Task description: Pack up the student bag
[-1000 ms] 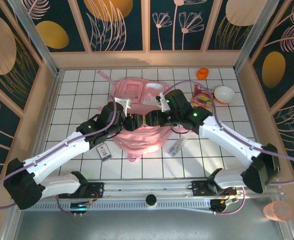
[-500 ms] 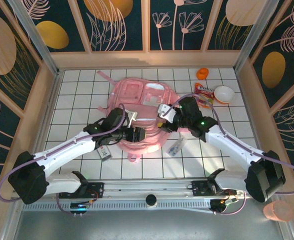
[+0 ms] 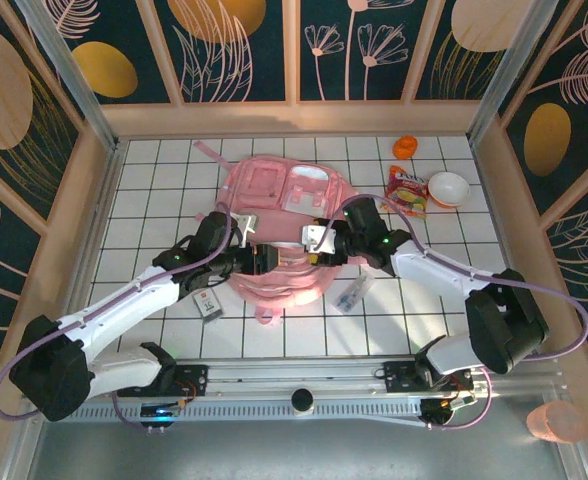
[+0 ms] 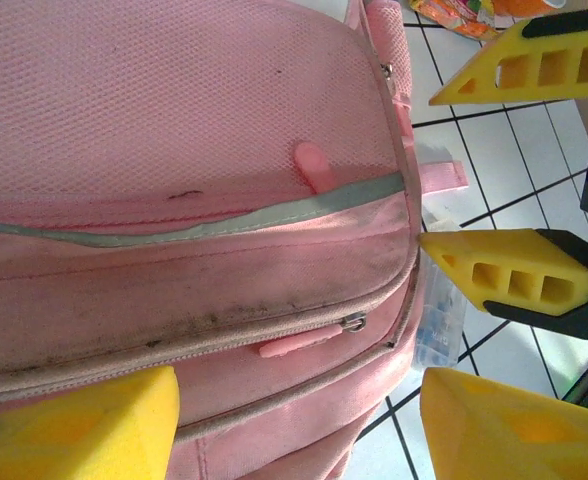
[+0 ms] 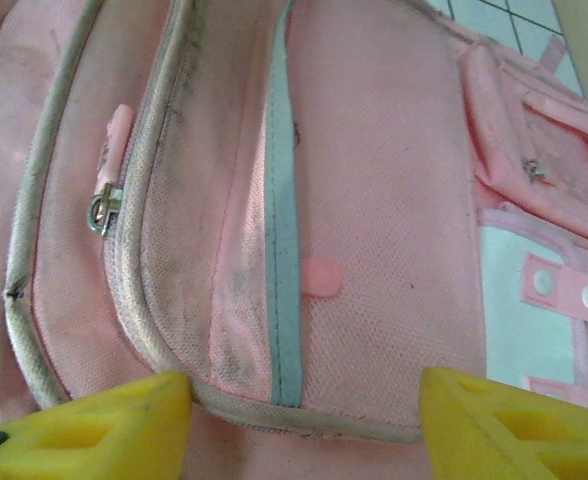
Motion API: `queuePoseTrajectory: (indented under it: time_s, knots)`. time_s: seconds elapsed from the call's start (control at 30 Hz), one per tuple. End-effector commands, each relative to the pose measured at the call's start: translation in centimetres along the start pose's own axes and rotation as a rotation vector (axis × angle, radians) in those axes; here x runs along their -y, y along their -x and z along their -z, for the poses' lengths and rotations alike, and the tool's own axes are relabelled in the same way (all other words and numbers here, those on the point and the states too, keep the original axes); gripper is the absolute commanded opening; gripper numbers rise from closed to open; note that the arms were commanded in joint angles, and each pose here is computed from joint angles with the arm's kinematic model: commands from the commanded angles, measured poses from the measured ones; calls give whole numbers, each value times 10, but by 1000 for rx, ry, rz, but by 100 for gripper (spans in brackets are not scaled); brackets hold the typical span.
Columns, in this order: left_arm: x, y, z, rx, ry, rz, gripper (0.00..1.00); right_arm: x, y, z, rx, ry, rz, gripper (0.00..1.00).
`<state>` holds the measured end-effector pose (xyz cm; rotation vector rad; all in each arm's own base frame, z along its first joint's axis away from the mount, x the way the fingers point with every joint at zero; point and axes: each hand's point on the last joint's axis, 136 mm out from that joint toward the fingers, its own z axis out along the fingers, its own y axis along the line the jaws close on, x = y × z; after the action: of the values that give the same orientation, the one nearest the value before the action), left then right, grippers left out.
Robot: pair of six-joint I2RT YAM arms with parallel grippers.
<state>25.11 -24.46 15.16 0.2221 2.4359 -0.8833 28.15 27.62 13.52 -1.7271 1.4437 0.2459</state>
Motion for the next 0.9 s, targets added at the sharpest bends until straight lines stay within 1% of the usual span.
queuePoseTrajectory:
  time_s: [0.0, 0.13, 0.33, 0.47, 0.63, 0.77, 0.87]
  knots:
    - [1, 2, 3, 13, -19, 21, 64, 5, 13, 12, 21, 1, 91, 62]
    - [0, 1, 2, 10, -15, 30, 65, -7, 13, 17, 13, 11, 119, 62]
    - [0, 1, 2, 12, -17, 34, 65, -10, 19, 3, 38, 0, 135, 62]
    - [0, 3, 4, 20, -16, 33, 65, -18, 16, -10, 10, 52, 162, 61]
    - [-1, 3, 6, 27, -13, 36, 65, -24, 17, -10, 15, 89, 164, 61]
    - [0, 3, 4, 21, -18, 37, 65, -22, 9, -14, -34, 73, 155, 60]
    - [0, 2, 3, 14, -21, 35, 65, -14, 10, -21, -23, 30, 132, 57]
